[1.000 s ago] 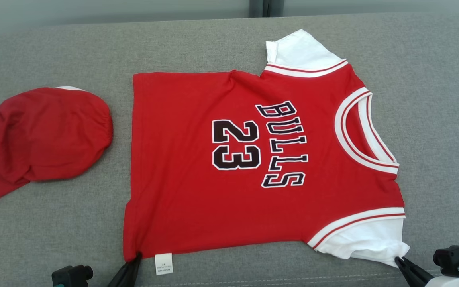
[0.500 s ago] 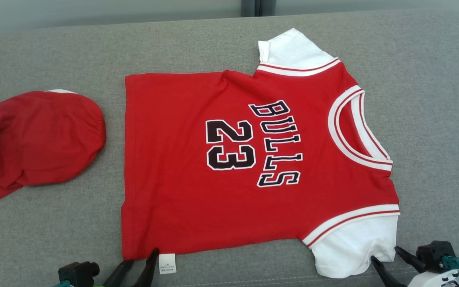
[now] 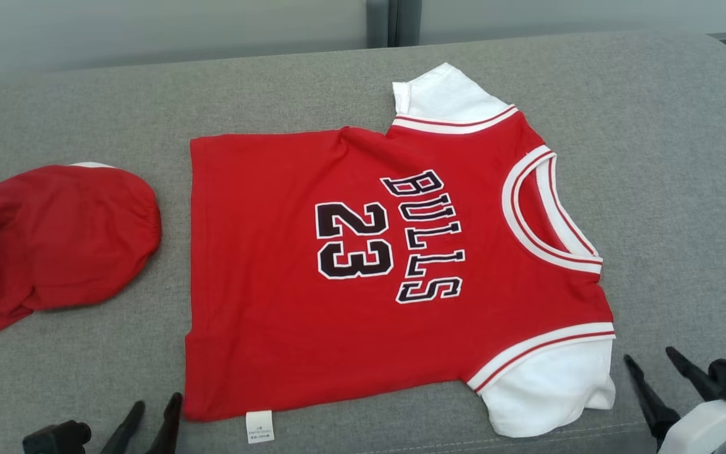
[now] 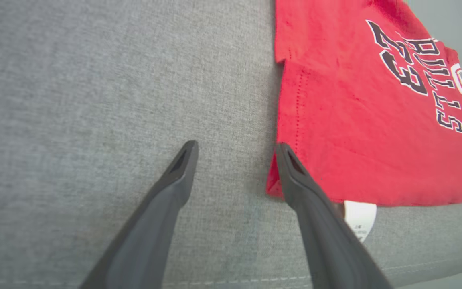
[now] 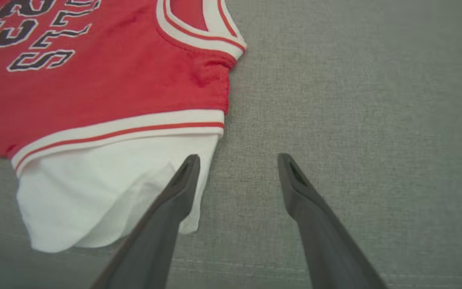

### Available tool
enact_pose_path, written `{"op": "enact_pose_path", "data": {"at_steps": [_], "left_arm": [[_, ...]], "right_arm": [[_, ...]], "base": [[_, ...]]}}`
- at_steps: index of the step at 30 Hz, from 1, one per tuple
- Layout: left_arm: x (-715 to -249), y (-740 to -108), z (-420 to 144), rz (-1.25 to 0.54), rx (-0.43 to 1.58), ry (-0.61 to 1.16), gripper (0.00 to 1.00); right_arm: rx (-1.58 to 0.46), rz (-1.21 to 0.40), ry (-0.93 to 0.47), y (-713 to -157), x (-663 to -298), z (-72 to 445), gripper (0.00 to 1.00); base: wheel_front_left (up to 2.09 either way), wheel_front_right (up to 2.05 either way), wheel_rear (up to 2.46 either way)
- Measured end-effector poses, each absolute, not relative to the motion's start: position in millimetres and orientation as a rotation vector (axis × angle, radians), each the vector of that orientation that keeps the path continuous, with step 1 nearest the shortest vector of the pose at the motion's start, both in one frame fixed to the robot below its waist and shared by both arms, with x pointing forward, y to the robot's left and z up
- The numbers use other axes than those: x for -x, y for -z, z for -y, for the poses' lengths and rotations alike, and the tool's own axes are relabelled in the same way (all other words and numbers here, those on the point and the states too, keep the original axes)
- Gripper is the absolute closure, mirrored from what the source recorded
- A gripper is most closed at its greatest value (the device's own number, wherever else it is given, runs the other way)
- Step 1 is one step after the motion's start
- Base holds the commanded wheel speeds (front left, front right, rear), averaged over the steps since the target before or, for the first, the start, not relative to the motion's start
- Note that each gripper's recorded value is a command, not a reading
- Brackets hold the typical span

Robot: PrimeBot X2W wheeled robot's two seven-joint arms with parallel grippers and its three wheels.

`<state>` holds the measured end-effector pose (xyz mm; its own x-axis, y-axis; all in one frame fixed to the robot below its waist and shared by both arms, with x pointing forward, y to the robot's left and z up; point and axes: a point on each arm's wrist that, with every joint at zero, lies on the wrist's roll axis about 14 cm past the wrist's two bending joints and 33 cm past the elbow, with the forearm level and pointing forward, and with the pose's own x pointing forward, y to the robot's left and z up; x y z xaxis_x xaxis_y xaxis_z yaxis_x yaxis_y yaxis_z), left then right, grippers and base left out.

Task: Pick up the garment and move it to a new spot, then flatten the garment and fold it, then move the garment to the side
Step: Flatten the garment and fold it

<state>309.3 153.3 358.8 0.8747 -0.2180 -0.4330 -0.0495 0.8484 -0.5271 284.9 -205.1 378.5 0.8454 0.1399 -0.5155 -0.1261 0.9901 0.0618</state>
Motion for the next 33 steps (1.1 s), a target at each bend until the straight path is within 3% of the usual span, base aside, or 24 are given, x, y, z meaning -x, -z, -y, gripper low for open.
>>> {"op": "enact_pose_path", "data": {"at_steps": [8,16,33], "left_arm": [[-327.2,-391.6,-175.4,-0.378,0.522,0.061,0.0],[-343.5,-439.5,-184.1,-0.214,0.431,0.089,0.0],[-322.2,-465.0,-190.9,-0.123,0.357,0.07,0.0]], "right_arm": [[0.005,-0.354,-0.096,-428.2,-310.0,228.0,0.0],[0.025,-0.125,-0.12,-483.0,-339.3,218.0,0.0],[-0.028,-0.196,-0.267,-455.9,-318.0,156.7,0.0]], "base": [[0.0,0.0,0.0],[0.0,0.0,0.0],[0.0,0.0,0.0]]}}
